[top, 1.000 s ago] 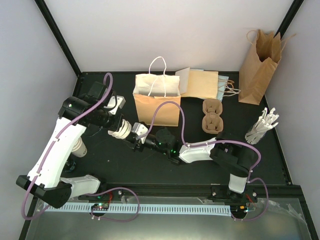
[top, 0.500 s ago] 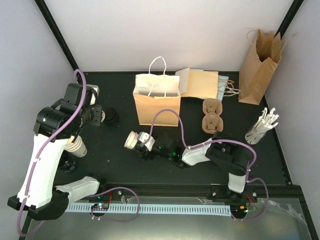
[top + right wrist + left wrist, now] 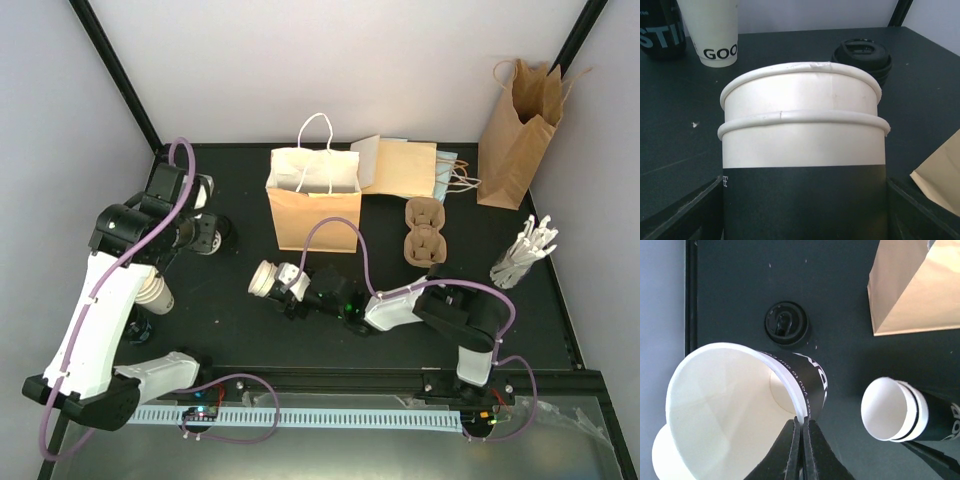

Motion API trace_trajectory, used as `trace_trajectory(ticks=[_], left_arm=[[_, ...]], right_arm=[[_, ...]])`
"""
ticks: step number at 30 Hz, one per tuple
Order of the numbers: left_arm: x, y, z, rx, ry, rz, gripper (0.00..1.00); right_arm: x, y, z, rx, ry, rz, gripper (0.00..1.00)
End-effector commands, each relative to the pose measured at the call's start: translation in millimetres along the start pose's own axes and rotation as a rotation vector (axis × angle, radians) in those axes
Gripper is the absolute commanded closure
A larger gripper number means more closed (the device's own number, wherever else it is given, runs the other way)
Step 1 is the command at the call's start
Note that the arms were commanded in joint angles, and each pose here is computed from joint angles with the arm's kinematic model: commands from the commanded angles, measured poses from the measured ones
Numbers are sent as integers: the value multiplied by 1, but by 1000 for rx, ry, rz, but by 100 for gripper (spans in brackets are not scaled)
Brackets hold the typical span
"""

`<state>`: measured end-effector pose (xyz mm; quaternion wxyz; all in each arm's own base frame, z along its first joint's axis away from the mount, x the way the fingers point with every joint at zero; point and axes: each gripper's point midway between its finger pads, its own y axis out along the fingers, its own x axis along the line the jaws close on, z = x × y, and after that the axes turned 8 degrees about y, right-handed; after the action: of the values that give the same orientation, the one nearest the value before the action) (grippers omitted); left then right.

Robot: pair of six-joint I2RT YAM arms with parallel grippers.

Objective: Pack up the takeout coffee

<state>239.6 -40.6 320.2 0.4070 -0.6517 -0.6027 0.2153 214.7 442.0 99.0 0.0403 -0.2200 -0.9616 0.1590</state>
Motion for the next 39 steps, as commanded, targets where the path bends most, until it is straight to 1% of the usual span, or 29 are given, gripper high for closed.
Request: trace_trajectory(ticks=[1,3,8,11,16,21,25,28,31,32,34,39], left_arm=[[2,20,11,61,1,-43,98],[5,34,18,101,8,-82,98],[-10,73,31,178,-6,-55,99],[-12,84,40,247,-15,-62,98],[-15,95,45,223,-18,-63,99],[-18,117,63,314,-25,-82,99],[-20,117,60,298,-29,-69,99],[-21,117,61,286,-28,-63,98],[-23,125,68,322,-24,-64,98],[-26,130,71,347,-21,-57,99],[-33,132,72,359,-26,-23,98],[-63,119,65,278,-51,93,98]], right_arm=[[-2,-14,-36,-102,-12,15,17],[-3,-21,-39,-112,-11,22,17],[-10,-40,-49,-142,-13,65,17],[-13,-45,-52,-148,-17,77,16],[-16,-49,-57,-179,2,90,16],[-17,-59,-68,-215,4,96,16],[-18,-57,-67,-212,3,97,16],[-19,-60,-71,-235,16,103,16],[-20,-66,-77,-254,17,111,16],[-21,-68,-80,-260,15,115,16],[-23,-72,-82,-267,4,131,16],[-39,-98,-101,-305,-16,221,16]])
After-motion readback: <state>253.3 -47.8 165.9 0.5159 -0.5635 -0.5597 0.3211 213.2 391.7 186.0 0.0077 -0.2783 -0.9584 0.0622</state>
